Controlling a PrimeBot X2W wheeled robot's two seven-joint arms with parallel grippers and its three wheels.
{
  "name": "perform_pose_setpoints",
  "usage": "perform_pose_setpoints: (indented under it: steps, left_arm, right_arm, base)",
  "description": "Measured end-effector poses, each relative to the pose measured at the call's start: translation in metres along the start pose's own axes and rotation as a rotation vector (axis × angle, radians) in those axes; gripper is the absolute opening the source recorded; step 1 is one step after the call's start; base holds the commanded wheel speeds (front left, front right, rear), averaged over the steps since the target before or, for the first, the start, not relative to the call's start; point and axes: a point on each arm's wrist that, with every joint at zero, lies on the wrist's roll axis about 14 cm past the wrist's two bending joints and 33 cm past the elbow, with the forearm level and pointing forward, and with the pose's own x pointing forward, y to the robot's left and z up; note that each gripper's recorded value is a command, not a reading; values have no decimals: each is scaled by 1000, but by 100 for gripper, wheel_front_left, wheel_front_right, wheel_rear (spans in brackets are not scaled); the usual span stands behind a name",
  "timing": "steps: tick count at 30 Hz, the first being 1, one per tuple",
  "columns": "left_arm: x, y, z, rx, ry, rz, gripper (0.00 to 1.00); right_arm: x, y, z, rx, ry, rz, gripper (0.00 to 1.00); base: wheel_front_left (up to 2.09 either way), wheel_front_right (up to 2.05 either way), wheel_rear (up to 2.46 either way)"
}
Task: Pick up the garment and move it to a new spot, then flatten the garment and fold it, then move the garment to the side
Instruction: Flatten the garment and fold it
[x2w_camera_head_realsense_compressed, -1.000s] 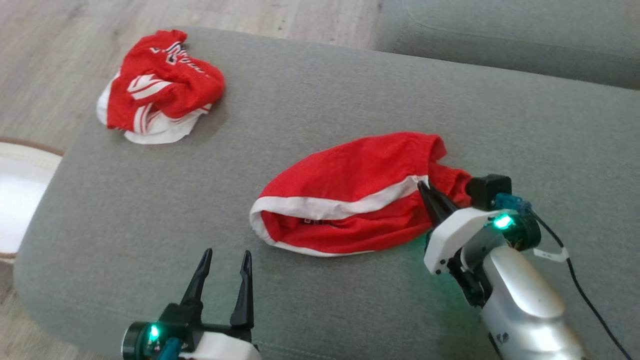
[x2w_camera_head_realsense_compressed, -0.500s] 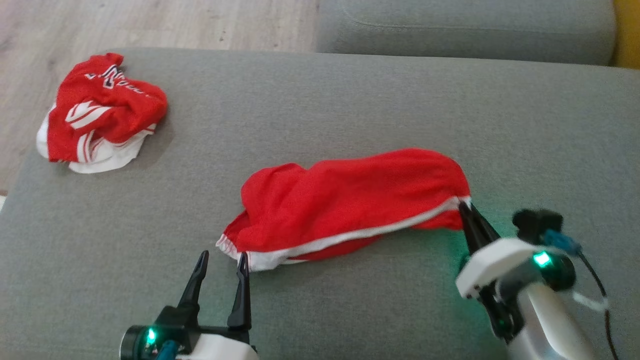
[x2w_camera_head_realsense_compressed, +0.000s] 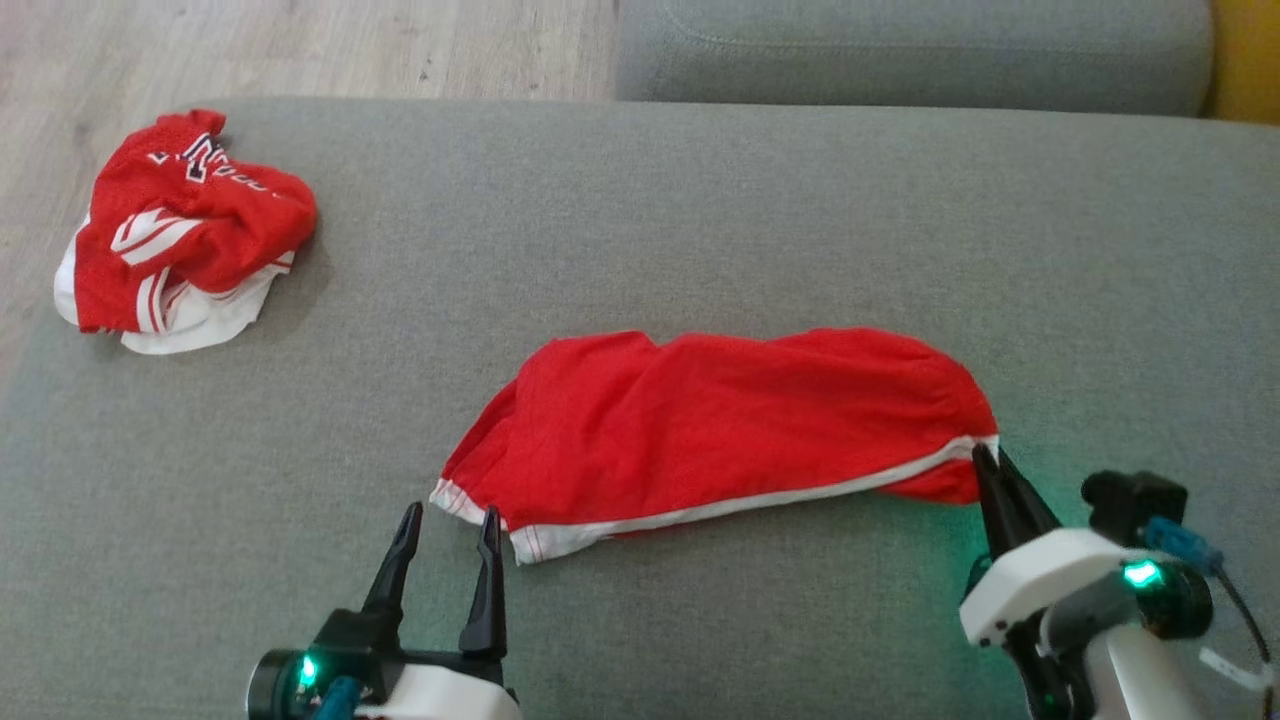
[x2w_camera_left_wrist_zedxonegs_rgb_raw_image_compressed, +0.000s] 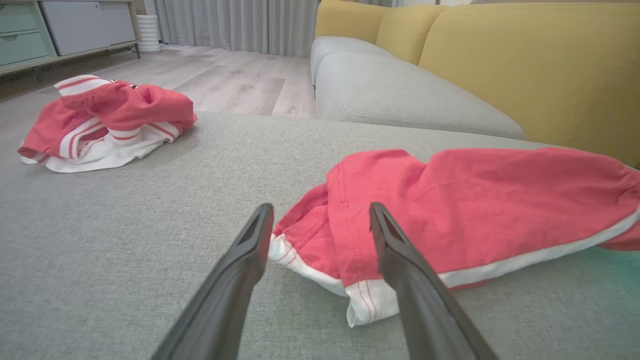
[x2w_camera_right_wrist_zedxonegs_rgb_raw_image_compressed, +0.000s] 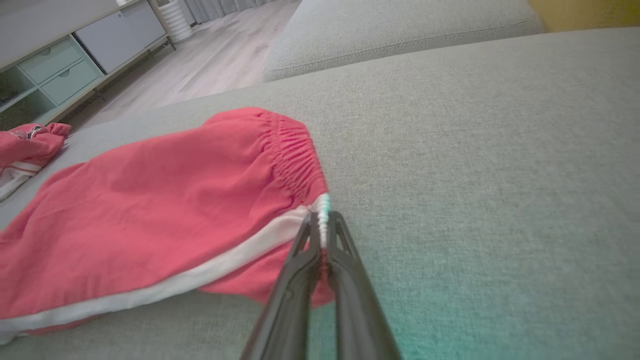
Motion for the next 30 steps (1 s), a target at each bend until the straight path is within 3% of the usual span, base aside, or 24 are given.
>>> perform_pose_setpoints:
  steps: [1,16,30]
  left_arm:
    - [0,-1,2,1,-6,-4,100]
    - [-19,-10,8,-1,-48,-43,100]
    - [-29,0,14,-39,-74,-2,100]
  right_arm:
    - [-3,0,-1,-3,-4,-2,100]
    - [-52,-9,44,-96,-275,-46,100]
    - [-64,8,48,-128,-310,-3,100]
  base:
    - [0,0,0]
    - [0,0,0]
    - [0,0,0]
